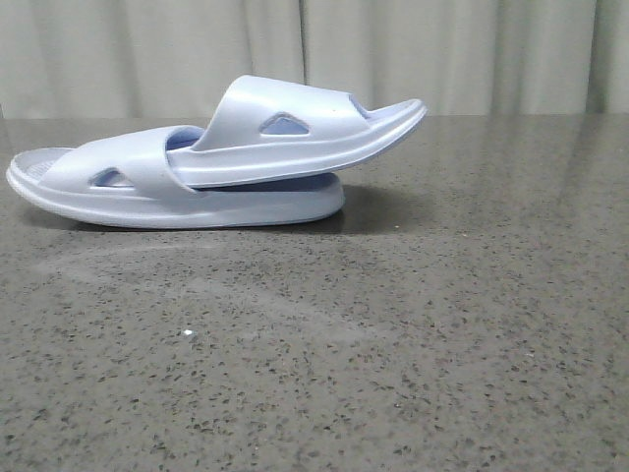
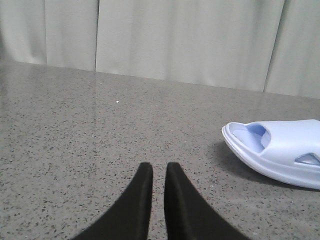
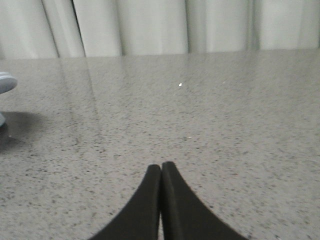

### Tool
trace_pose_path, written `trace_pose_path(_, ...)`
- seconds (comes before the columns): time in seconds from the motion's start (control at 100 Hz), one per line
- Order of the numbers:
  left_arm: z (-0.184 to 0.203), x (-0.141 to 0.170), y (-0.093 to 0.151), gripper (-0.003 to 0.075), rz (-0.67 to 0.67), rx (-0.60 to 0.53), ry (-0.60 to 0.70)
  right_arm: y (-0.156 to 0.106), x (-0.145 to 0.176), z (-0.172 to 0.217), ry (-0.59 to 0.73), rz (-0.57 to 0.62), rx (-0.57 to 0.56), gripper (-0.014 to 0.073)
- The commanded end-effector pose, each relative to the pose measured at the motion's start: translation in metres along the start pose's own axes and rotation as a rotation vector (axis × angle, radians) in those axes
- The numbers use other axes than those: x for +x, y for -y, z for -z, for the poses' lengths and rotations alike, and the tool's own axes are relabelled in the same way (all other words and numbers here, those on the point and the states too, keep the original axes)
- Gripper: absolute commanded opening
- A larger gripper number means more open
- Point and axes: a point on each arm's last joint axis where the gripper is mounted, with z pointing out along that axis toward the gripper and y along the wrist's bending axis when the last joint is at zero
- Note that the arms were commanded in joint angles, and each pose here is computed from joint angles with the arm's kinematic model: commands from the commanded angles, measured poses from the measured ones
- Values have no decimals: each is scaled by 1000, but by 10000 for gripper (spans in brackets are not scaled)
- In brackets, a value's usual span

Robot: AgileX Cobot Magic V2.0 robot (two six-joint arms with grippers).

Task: Insert blue slippers together front up

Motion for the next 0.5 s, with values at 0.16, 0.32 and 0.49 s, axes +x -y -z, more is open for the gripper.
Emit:
trace_pose_path(0.16,2,-5,0,15,4,4,97,3,10,7,-10,67,44,-79)
trace_pose_path(0.32,2,-5,0,15,4,4,97,3,14,7,-55,73,43,-79)
trace_pose_path(0.49,2,-5,0,15,4,4,97,3,8,7,8,75,47,-79)
